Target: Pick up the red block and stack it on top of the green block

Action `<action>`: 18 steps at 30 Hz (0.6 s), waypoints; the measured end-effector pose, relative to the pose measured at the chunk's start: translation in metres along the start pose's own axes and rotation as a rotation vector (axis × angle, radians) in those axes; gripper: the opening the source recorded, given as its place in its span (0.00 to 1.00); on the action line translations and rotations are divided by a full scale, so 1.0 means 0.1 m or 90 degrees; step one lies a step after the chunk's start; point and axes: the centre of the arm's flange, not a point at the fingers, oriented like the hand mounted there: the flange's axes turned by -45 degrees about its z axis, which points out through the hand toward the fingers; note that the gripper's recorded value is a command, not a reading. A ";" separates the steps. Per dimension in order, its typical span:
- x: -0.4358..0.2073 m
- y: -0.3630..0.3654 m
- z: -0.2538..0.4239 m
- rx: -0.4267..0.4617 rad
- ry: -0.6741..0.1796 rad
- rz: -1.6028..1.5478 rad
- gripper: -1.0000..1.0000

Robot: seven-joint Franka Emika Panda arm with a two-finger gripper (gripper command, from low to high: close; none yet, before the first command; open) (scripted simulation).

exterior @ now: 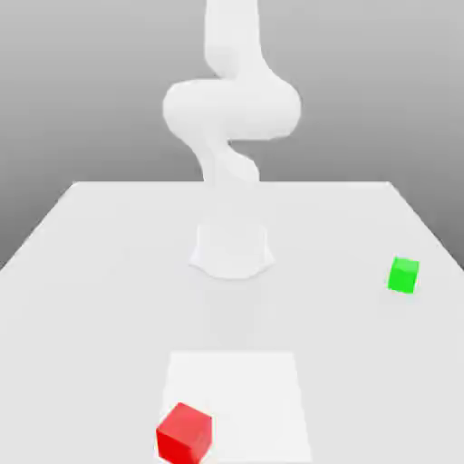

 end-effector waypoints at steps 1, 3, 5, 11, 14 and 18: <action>-0.01 0.04 0.19 0.014 -0.017 -0.020 0.50; -0.04 0.10 0.56 0.039 -0.049 -0.057 0.50; -0.10 0.14 0.92 0.062 -0.079 -0.093 0.50; -0.41 0.22 1.94 0.122 -0.163 -0.200 0.50; -0.64 0.24 2.41 0.148 -0.203 -0.255 0.50; -1.01 0.27 2.97 0.177 -0.255 -0.329 0.50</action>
